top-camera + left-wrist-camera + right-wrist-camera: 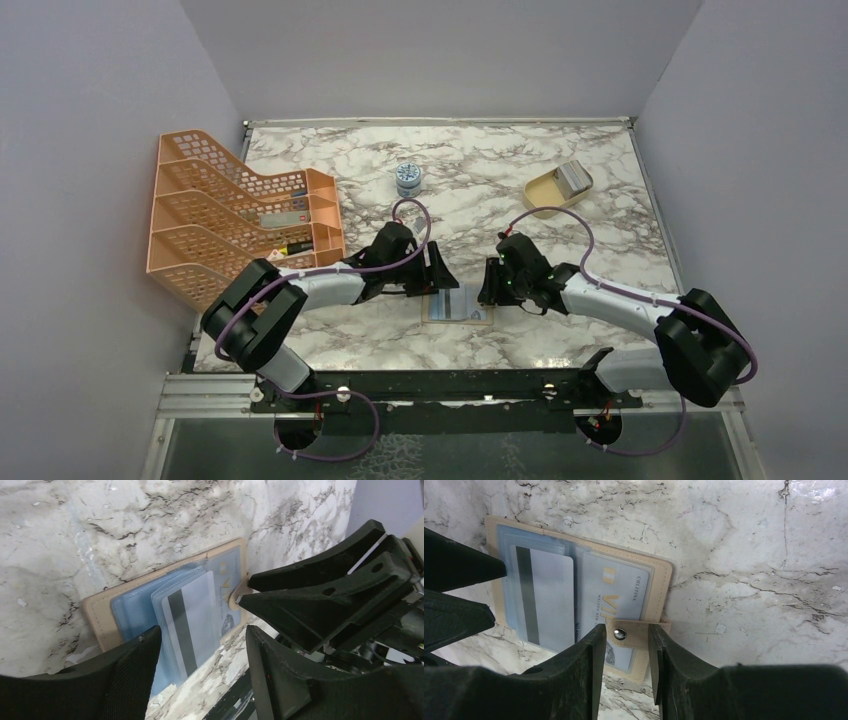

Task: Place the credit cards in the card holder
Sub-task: Turn over the card slot in the card holder.

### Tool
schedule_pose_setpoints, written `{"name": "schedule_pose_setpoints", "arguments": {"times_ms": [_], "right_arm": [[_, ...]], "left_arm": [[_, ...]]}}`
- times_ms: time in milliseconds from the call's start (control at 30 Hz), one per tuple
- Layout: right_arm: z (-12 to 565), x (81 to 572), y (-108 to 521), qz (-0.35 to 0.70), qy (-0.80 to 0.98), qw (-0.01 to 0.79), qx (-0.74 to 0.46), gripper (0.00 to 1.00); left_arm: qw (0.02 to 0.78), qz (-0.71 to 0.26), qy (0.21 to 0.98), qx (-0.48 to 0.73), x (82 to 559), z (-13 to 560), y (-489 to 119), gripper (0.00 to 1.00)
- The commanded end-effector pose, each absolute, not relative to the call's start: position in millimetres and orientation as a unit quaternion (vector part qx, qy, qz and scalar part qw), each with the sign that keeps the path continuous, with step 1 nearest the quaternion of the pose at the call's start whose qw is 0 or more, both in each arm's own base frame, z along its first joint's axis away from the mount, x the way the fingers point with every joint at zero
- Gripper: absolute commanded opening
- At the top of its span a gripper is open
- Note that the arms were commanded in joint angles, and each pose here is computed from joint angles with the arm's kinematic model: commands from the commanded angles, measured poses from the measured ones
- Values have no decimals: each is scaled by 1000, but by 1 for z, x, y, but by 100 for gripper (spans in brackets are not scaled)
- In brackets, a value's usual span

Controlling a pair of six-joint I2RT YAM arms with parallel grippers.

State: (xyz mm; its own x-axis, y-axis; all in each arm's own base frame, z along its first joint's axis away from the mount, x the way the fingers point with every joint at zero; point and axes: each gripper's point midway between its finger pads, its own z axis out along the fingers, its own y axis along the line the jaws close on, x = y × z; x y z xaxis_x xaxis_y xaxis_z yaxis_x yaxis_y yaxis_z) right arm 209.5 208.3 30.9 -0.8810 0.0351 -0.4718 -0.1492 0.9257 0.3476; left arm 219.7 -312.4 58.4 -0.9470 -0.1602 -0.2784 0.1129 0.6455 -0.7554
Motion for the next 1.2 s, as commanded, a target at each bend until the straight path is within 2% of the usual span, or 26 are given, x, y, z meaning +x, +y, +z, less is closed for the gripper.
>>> {"name": "schedule_pose_setpoints", "arguments": {"times_ms": [0, 633, 833, 1167], "right_arm": [[27, 207, 213, 202, 950, 237, -34, 37], [42, 219, 204, 176, 948, 266, -2, 36], [72, 237, 171, 119, 931, 337, 67, 37], [179, 260, 115, 70, 851, 499, 147, 37]], "left_arm": [[165, -462, 871, 1, 216, 82, -323, 64], [153, -527, 836, 18, 206, 115, -358, 63], [158, -528, 834, 26, 205, 118, -366, 63], [162, -521, 836, 58, 197, 109, -377, 63]]}}
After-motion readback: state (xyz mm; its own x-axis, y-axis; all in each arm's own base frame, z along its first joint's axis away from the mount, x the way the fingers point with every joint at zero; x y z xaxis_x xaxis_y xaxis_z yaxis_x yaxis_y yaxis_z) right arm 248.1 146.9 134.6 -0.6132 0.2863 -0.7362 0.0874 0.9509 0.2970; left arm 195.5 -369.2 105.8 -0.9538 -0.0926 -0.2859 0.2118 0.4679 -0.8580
